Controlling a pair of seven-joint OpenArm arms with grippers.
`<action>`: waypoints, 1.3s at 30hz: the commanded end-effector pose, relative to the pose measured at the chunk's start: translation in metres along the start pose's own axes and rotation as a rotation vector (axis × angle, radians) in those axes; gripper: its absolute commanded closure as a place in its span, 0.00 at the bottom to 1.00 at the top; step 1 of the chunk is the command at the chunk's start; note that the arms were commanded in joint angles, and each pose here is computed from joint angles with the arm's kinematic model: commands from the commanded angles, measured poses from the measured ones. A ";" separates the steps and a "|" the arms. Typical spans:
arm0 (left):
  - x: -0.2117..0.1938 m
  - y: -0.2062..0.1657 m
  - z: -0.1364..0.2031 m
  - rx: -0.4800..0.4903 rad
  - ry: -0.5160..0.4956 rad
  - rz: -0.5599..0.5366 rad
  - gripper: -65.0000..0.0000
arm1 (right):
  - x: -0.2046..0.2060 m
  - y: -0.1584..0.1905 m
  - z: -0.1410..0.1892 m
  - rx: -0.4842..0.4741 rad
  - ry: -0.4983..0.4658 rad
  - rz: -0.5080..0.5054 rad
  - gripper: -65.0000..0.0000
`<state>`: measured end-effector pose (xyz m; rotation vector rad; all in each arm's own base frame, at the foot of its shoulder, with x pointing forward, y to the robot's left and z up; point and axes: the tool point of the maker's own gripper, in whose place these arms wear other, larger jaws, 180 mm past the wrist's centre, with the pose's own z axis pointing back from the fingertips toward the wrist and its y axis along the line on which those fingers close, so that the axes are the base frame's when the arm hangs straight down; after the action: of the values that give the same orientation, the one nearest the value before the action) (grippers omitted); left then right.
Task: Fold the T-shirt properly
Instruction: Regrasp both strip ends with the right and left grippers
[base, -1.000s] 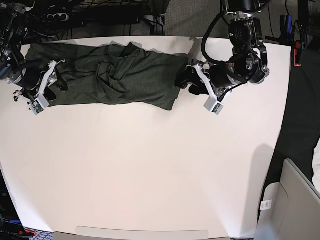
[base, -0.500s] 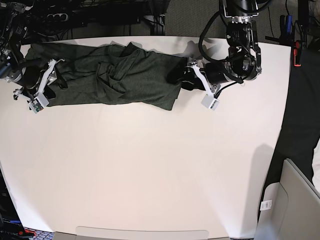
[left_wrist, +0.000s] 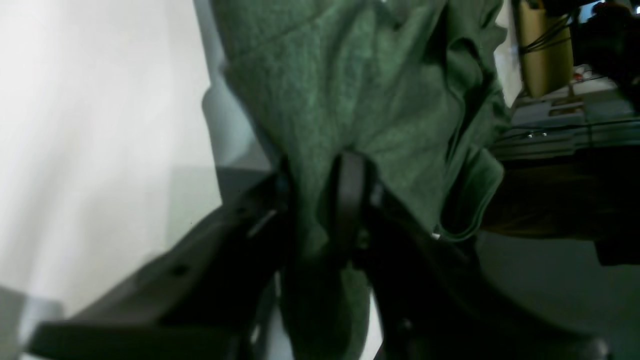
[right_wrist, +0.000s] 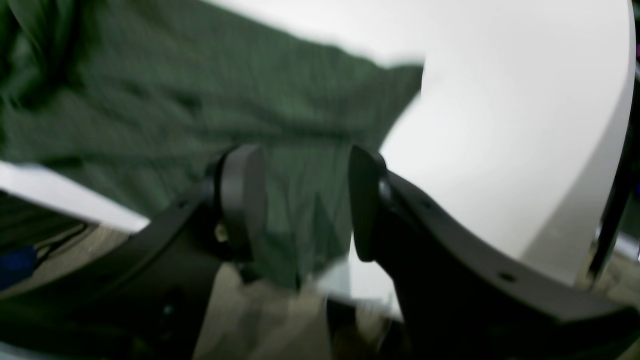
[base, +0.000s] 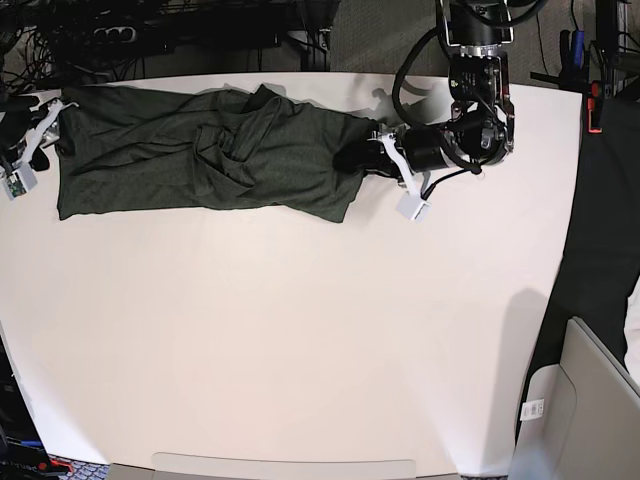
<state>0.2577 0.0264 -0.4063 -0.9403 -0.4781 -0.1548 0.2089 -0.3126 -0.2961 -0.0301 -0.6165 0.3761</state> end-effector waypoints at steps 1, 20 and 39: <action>0.011 0.013 0.009 0.049 0.005 -0.018 0.94 | 0.008 -0.012 0.008 -0.042 -0.018 0.027 0.58; 0.042 0.051 0.057 0.160 -0.092 0.001 0.93 | -0.018 -0.031 -0.054 -0.021 0.075 -0.176 0.46; 0.035 0.044 0.047 0.134 -0.086 0.017 0.93 | -0.032 0.032 -0.108 0.240 0.085 -0.371 0.42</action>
<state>0.2844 0.0934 -0.4057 -0.8220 -0.5439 -0.0422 0.2519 -0.2818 -0.3934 0.3200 -0.5700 0.0735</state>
